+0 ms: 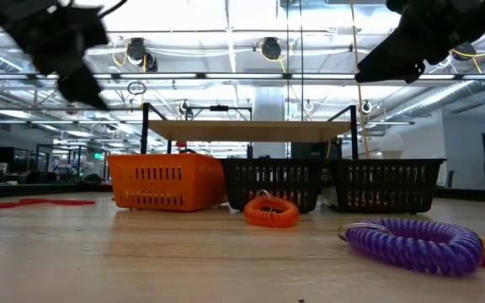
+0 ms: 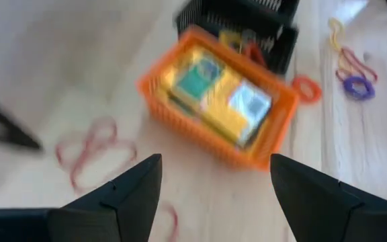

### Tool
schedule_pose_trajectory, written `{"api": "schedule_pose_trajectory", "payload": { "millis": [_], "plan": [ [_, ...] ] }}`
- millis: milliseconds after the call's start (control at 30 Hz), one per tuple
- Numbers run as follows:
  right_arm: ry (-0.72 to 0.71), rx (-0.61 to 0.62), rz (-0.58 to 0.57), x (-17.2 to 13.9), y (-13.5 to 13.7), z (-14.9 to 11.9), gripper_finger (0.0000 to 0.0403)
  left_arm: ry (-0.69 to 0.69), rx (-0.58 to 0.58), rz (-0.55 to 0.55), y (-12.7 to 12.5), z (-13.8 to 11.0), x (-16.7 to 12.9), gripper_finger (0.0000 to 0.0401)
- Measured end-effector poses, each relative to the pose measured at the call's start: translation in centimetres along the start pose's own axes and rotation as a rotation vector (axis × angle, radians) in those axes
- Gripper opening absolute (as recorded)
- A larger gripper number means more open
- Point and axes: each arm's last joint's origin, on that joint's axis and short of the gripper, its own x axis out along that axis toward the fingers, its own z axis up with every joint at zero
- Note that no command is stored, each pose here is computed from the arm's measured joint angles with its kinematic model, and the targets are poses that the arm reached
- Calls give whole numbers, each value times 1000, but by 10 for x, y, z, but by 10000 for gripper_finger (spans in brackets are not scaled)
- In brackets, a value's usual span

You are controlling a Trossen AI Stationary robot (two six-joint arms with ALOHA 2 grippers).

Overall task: Pick & Place Office Desk Supplies
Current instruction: Put the red rubber band into the right black bin

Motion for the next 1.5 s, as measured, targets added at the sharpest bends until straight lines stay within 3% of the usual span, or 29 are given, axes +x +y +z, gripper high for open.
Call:
{"api": "schedule_pose_trajectory", "payload": {
  "millis": [167,367,800,1167,1333,1500],
  "plan": [
    [0,4,0,0,0,0,169,81,-102,92,11,-33,4,278],
    [0,-8,-3,1,0,0,169,232,-215,235,21,-56,12,278],
    [-9,-44,-28,9,-4,-8,169,417,-294,391,25,-71,36,278],
    [-99,-1,-12,16,-13,-36,169,481,-339,381,21,-74,57,273],
    [-116,18,-3,16,-13,-37,167,482,-349,408,18,-77,59,200],
    [-136,59,8,16,-12,-35,165,466,-337,417,15,-79,60,49]
  ]
}}
